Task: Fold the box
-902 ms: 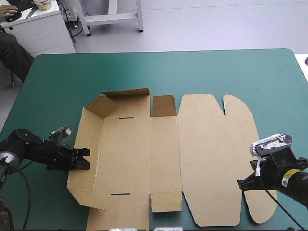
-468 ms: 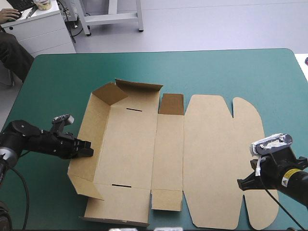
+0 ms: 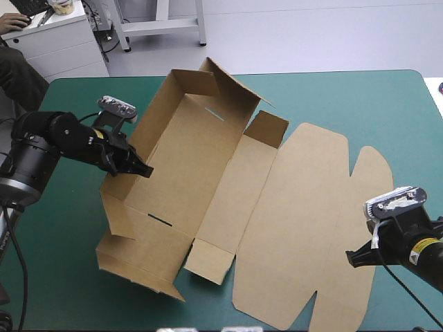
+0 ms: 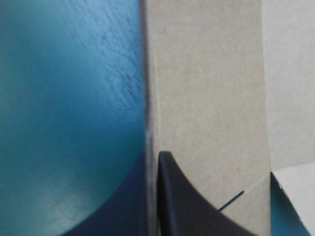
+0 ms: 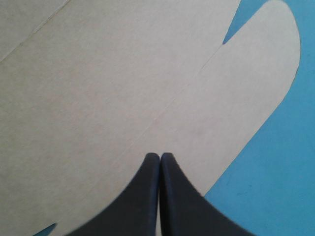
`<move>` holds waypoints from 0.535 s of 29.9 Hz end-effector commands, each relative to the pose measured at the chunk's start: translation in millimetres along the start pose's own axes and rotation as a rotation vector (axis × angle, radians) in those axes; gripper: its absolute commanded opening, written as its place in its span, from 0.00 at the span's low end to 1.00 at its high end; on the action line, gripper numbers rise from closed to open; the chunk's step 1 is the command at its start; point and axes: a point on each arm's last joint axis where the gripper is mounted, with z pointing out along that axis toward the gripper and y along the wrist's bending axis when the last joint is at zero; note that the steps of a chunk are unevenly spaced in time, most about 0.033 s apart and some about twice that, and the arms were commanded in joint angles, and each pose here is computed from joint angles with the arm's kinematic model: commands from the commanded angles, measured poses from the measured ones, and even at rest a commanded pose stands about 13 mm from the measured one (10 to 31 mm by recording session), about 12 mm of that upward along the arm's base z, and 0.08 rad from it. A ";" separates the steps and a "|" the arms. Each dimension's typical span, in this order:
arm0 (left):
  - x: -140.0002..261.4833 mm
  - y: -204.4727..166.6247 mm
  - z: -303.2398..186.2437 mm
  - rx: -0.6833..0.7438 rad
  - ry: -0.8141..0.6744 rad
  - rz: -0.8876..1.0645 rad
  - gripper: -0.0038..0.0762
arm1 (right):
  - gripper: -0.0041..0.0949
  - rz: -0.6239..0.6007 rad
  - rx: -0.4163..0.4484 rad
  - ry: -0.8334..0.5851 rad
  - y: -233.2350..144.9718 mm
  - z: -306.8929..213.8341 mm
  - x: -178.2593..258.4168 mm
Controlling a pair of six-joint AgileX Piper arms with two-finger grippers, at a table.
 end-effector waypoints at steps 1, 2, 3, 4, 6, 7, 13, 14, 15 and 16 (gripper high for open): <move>-26.2 -21.4 -25.8 -0.124 -0.135 0.117 0.04 | 0.03 -0.027 0.075 -0.171 -9.2 -22.1 -20.7; -30.9 -29.2 -25.4 -0.137 -0.153 0.155 0.04 | 0.03 -0.028 0.091 -0.185 -11.0 -26.0 -22.6; -35.7 -36.2 -23.4 -0.158 -0.172 0.198 0.04 | 0.03 -0.034 0.113 -0.209 -13.5 -33.0 -25.0; -39.3 -42.8 -22.0 -0.186 -0.192 0.237 0.04 | 0.03 -0.032 0.125 -0.224 -15.0 -37.6 -26.5; -46.5 -51.3 -17.2 -0.269 -0.228 0.284 0.04 | 0.03 -0.019 0.146 -0.261 -17.9 -48.7 -29.2; -50.2 -57.3 -13.9 -0.306 -0.242 0.316 0.04 | 0.03 -0.007 0.156 -0.275 -19.3 -53.4 -29.2; -66.2 -100.2 12.3 -0.436 -0.292 0.586 0.04 | 0.03 0.008 0.173 -0.305 -21.7 -65.3 -26.6; -68.2 -106.0 16.0 -0.460 -0.298 0.632 0.04 | 0.03 0.009 0.174 -0.296 -21.8 -65.5 -25.3; -70.3 -113.3 20.6 -0.483 -0.306 0.685 0.04 | 0.03 0.010 0.174 -0.283 -21.9 -65.2 -24.1; -71.9 -120.5 24.7 -0.508 -0.312 0.735 0.04 | 0.03 0.012 0.175 -0.271 -22.0 -64.9 -23.1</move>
